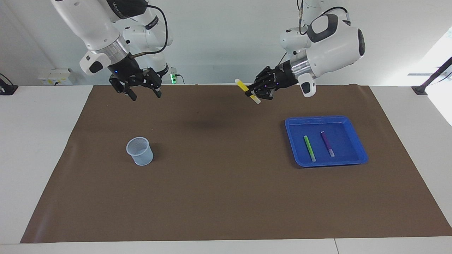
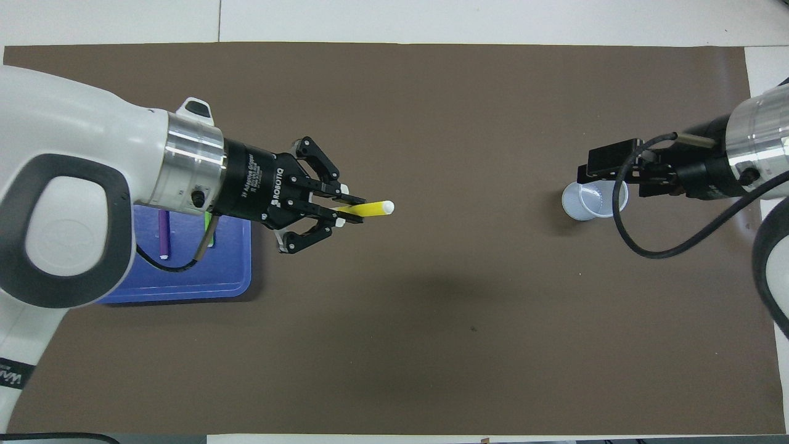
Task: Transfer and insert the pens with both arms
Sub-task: 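Lift the yellow pen with the left gripper toward the right gripper, then grasp the yellow pen with the right gripper and open the left gripper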
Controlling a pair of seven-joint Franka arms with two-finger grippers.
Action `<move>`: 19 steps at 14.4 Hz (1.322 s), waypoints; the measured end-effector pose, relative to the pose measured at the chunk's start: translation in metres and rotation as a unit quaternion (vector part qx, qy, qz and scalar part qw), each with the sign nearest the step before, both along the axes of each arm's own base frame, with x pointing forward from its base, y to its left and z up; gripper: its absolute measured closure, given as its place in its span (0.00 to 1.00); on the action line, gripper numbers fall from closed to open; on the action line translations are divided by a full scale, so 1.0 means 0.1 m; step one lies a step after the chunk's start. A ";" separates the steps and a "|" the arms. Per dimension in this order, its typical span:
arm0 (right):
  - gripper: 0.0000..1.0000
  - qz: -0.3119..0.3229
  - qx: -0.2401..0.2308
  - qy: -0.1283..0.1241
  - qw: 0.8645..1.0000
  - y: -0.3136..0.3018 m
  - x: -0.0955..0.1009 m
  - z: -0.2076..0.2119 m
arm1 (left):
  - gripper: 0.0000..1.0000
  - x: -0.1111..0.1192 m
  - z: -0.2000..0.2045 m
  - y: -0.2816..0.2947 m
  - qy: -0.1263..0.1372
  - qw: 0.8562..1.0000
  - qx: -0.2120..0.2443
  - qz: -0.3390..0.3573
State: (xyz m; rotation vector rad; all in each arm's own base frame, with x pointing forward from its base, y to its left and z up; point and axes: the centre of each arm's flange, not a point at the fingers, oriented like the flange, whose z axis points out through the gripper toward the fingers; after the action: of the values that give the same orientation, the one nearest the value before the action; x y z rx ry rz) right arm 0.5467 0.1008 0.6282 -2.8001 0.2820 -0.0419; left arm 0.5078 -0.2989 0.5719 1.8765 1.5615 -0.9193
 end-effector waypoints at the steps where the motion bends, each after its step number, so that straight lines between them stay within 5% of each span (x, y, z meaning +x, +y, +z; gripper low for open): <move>1: 0.00 -0.023 0.022 0.002 0.999 0.17 -0.01 0.07 | 0.83 -0.10 -0.05 -0.14 0.004 1.000 -0.012 0.012; 6: 0.00 -0.067 0.105 0.019 0.992 0.45 0.01 0.22 | 0.83 -0.35 -0.18 -0.39 -0.009 0.996 -0.040 0.075; 19: 0.00 -0.049 0.116 0.023 0.992 1.34 -0.27 -0.11 | 0.83 -0.50 -0.23 -0.58 -0.010 0.990 -0.070 0.123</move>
State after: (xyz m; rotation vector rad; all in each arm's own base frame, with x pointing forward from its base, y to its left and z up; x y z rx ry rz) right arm 0.5197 0.2352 0.6173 -2.5577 0.4080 0.0310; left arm 0.4579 -0.3567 0.5489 1.5523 1.6282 -0.8713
